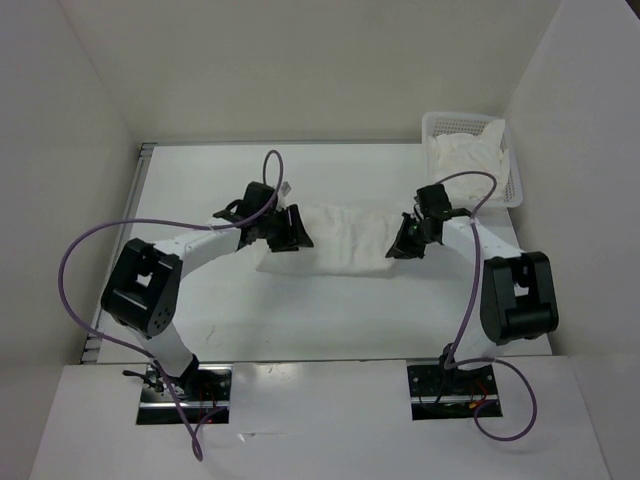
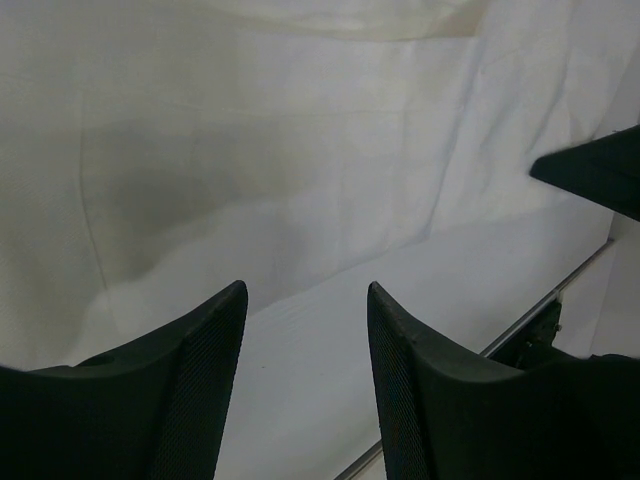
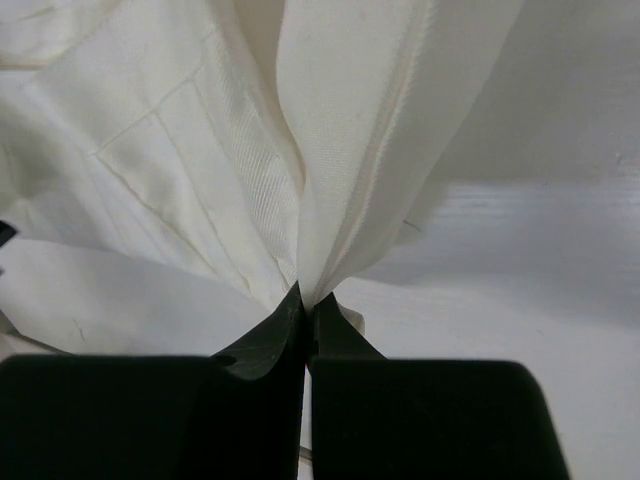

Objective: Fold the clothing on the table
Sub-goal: Fold the skirt

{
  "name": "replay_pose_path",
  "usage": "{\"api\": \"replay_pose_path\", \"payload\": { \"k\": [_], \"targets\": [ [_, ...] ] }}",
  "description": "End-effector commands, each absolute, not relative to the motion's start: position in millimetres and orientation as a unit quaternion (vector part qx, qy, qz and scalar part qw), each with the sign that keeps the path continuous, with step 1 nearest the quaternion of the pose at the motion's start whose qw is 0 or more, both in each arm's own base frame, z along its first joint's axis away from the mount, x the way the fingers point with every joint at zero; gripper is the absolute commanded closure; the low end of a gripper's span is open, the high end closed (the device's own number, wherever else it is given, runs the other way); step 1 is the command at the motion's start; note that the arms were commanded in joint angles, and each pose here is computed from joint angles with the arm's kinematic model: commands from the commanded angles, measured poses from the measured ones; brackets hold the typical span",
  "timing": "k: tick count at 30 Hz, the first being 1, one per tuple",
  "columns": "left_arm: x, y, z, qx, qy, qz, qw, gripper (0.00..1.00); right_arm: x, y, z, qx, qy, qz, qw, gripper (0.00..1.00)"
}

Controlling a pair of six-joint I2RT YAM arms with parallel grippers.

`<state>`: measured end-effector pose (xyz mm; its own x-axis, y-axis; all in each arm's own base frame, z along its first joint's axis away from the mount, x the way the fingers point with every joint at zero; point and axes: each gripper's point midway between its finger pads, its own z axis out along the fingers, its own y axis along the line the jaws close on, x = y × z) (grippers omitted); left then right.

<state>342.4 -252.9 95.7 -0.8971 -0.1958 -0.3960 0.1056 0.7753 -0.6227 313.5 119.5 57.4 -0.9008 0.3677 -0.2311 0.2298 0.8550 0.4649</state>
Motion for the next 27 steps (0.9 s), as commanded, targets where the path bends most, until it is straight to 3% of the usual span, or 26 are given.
{"api": "replay_pose_path", "payload": {
  "k": [1, 3, 5, 6, 7, 9, 16, 23, 27],
  "targets": [
    [343.1, -278.6, 93.1, -0.012, 0.908, -0.356, 0.220, 0.41, 305.2, 106.9, 76.8, 0.184, 0.945, 0.198, 0.186, 1.00],
    [341.5, -296.9, 91.6, -0.008, 0.904, -0.372, 0.212, 0.43, 302.3, 106.5, 76.1, 0.184, 0.945, 0.198, 0.186, 1.00],
    [350.1, -305.3, 94.5, -0.007, 0.900, -0.376, 0.221, 0.57, 302.1, 108.3, 79.4, 0.182, 0.943, 0.204, 0.188, 1.00],
    [350.0, -311.0, 86.8, -0.011, 0.903, -0.372, 0.213, 0.68, 298.8, 110.4, 77.4, 0.185, 0.943, 0.209, 0.180, 1.00],
    [353.4, -313.3, 86.6, -0.015, 0.903, -0.373, 0.212, 0.85, 299.0, 110.5, 80.0, 0.185, 0.942, 0.211, 0.185, 1.00],
    [363.9, -319.8, 87.4, -0.018, 0.901, -0.376, 0.214, 1.00, 299.4, 110.5, 83.1, 0.184, 0.941, 0.213, 0.189, 1.00],
    [379.9, -330.4, 92.9, -0.033, 0.892, -0.386, 0.235, 1.00, 295.5, 113.2, 84.4, 0.180, 0.939, 0.223, 0.190, 1.00],
    [380.2, -338.9, 52.8, -0.049, 0.901, -0.380, 0.202, 1.00, 295.4, 114.7, 90.3, 0.177, 0.937, 0.230, 0.196, 1.00],
    [377.6, -328.0, 33.0, -0.063, 0.917, -0.330, 0.215, 1.00, 295.7, 116.4, 99.2, 0.176, 0.934, 0.231, 0.207, 1.00]
  ]
}}
